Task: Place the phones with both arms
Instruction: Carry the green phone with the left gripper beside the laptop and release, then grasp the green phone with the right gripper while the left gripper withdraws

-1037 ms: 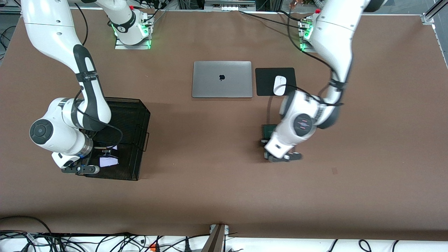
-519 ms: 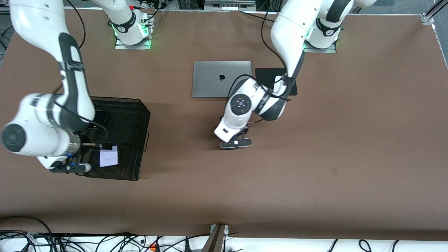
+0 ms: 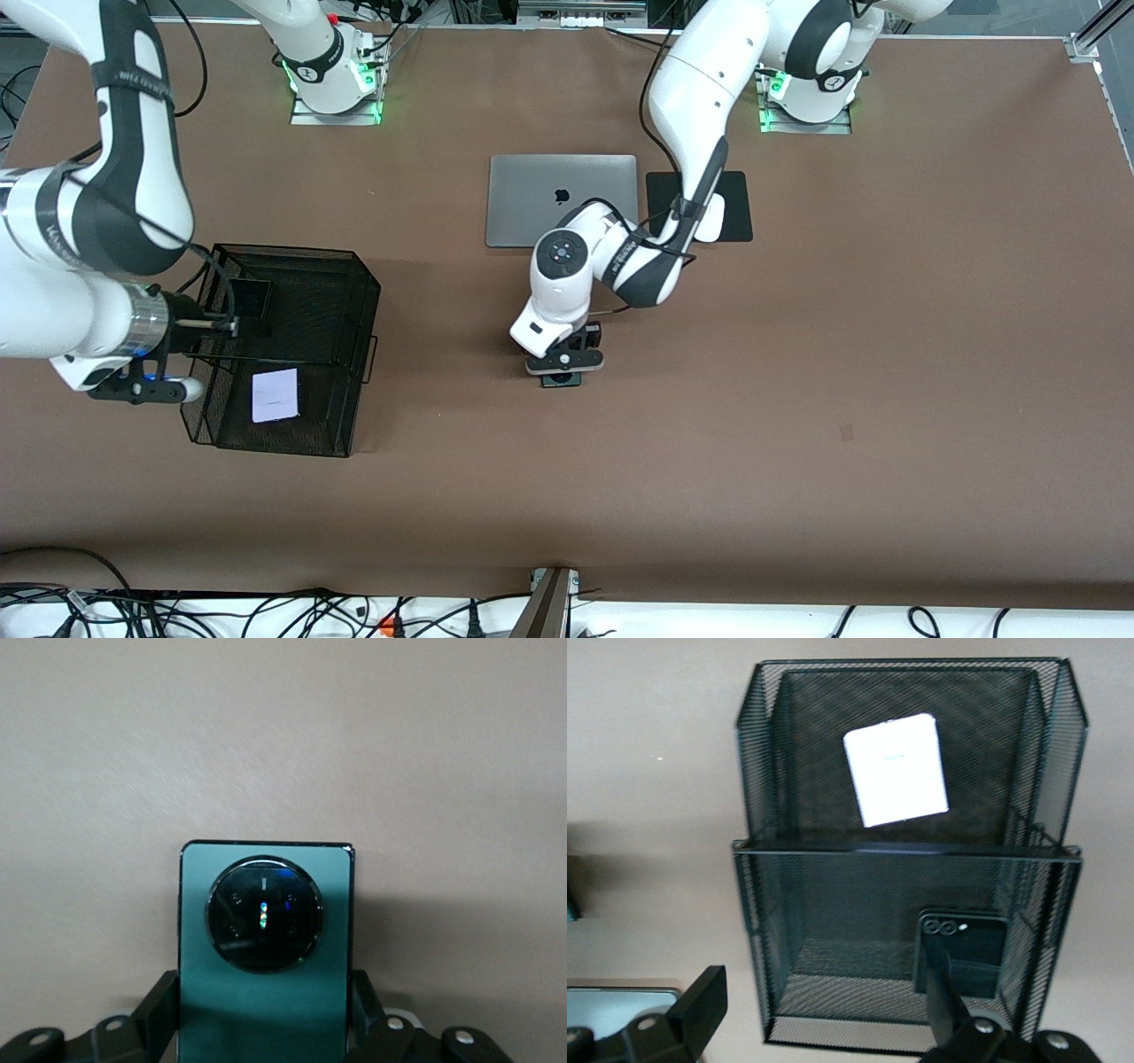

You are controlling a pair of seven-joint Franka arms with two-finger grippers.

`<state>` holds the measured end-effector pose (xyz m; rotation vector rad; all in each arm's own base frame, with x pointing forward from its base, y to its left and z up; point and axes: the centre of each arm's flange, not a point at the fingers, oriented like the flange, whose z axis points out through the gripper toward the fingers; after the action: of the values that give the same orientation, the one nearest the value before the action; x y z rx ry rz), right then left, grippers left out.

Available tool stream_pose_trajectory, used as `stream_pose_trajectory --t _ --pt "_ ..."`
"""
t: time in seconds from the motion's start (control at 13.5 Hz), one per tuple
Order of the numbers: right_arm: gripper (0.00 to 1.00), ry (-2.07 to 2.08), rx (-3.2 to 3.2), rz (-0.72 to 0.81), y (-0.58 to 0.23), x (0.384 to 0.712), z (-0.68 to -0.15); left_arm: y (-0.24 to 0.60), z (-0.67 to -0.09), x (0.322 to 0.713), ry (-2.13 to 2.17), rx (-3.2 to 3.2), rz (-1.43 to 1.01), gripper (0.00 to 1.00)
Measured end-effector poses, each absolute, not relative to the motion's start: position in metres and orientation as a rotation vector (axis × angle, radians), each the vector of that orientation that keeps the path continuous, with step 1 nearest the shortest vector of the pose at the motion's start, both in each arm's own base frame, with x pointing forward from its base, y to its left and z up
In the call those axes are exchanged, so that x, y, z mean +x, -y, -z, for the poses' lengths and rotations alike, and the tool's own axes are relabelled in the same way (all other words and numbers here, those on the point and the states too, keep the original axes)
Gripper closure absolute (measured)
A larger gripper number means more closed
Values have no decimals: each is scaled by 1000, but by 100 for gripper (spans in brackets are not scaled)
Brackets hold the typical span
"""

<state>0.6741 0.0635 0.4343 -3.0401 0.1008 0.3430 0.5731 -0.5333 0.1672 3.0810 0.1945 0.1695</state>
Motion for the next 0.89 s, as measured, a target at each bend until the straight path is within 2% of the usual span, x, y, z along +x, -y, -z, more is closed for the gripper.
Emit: stream_pose_trajectory --t 0.15,0.3,0.37,0.52,0.67,0.89 --pt "0 -108 -3039 -343 -76 672 -436 534 -168 573 -198 3081 -176 19" --pt "0 -113 -3039 -347 -76 672 -435 532 -172 577 -201 3083 -196 3" --pt "0 -115 -3039 -349 -75 672 -435 530 -178 582 -206 3084 -211 0" --pt "0 -111 -3038 -352 -77 672 -434 516 -199 597 -244 3101 -205 0" --pt "0 -113 -3027 -372 -96 669 -433 478 -244 626 -274 3121 -146 0" --pt "0 -155 -3005 -379 -169 657 -432 393 -306 661 -248 3137 -32 0"
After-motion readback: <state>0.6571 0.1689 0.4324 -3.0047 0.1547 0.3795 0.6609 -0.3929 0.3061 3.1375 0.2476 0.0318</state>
